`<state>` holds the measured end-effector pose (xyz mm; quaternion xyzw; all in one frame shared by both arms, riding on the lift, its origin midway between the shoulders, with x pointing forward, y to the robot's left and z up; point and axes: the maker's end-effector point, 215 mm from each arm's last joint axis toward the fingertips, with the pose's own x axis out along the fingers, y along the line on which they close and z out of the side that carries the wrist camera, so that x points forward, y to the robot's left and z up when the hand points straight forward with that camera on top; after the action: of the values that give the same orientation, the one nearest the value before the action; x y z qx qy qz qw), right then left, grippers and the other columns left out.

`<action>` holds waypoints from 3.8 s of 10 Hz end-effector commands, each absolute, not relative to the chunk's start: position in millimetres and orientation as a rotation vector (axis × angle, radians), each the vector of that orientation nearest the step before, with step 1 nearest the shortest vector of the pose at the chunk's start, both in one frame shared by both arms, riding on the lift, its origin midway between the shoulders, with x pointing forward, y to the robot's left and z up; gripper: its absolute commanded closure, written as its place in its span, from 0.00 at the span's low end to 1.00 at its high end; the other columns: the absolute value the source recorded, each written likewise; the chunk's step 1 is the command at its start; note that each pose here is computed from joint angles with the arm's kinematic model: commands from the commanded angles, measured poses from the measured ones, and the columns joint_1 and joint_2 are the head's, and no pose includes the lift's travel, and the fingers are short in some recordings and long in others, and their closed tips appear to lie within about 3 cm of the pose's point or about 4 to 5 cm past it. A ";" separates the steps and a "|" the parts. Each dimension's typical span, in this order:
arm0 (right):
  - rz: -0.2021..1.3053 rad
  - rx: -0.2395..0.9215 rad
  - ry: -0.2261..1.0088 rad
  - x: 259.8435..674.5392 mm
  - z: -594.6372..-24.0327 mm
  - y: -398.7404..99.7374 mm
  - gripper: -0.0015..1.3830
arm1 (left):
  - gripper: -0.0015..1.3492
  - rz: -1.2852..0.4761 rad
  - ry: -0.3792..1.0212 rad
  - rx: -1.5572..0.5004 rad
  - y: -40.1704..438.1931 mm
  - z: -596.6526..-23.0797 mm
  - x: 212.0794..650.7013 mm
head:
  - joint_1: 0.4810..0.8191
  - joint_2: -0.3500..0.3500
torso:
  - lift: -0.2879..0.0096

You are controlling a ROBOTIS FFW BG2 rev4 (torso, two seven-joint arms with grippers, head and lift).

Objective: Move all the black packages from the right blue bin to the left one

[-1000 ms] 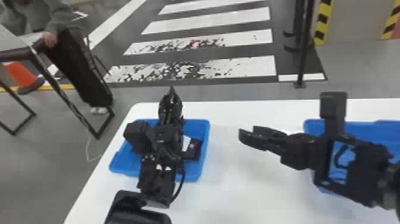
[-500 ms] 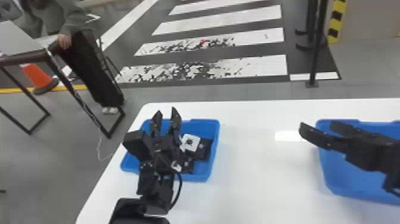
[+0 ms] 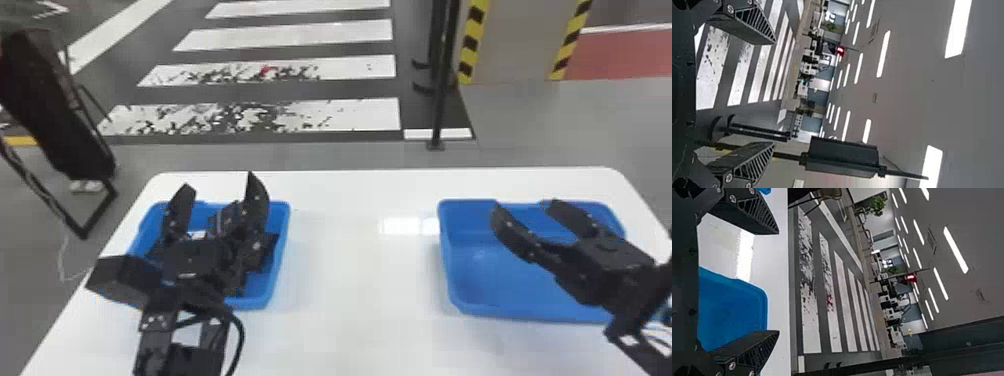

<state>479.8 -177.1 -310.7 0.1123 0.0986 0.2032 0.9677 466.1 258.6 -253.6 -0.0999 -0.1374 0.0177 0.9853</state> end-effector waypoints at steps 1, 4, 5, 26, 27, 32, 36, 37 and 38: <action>0.398 0.215 0.129 453.9 -293.8 -180.0 0.10 | 0.06 -0.006 -0.222 -0.200 239.9 -257.8 435.2 | 0.63 0.65 | 0.52; 0.328 0.144 0.065 410.0 -280.9 -203.4 0.08 | 0.01 -0.089 -0.051 -0.149 207.1 -302.4 389.4 | 0.63 0.57 | 0.52; 0.306 0.132 0.050 399.7 -280.8 -209.5 0.08 | 0.01 -0.082 -0.067 -0.046 206.0 -298.6 390.0 | 0.63 0.54 | 0.52; 0.188 0.112 0.086 381.9 -292.9 -231.5 0.09 | 0.03 0.047 -0.074 -0.101 208.4 -296.7 376.5 | 0.63 0.45 | 0.52; 0.187 0.112 0.088 381.3 -293.9 -231.9 0.09 | 0.03 0.045 -0.076 -0.104 207.5 -295.5 376.5 | 0.63 0.45 | 0.52; 0.180 0.112 0.084 380.5 -291.2 -234.9 0.09 | 0.04 0.041 -0.071 -0.103 206.1 -297.2 375.7 | 0.63 0.44 | 0.52; 0.176 0.111 0.086 379.3 -291.5 -236.6 0.09 | 0.04 0.039 -0.070 -0.104 205.1 -297.3 375.6 | 0.63 0.44 | 0.52; 0.174 0.110 0.086 379.4 -291.3 -237.6 0.09 | 0.04 0.036 -0.068 -0.102 204.6 -298.0 375.6 | 0.63 0.43 | 0.52; 0.173 0.109 0.085 379.4 -291.2 -238.5 0.09 | 0.04 0.035 -0.068 -0.103 203.7 -298.1 375.5 | 0.63 0.43 | 0.52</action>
<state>379.4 -237.7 -291.3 0.0548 0.0427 0.0869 0.9938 375.5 204.2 -298.2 -0.0513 -0.0338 0.0177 0.9980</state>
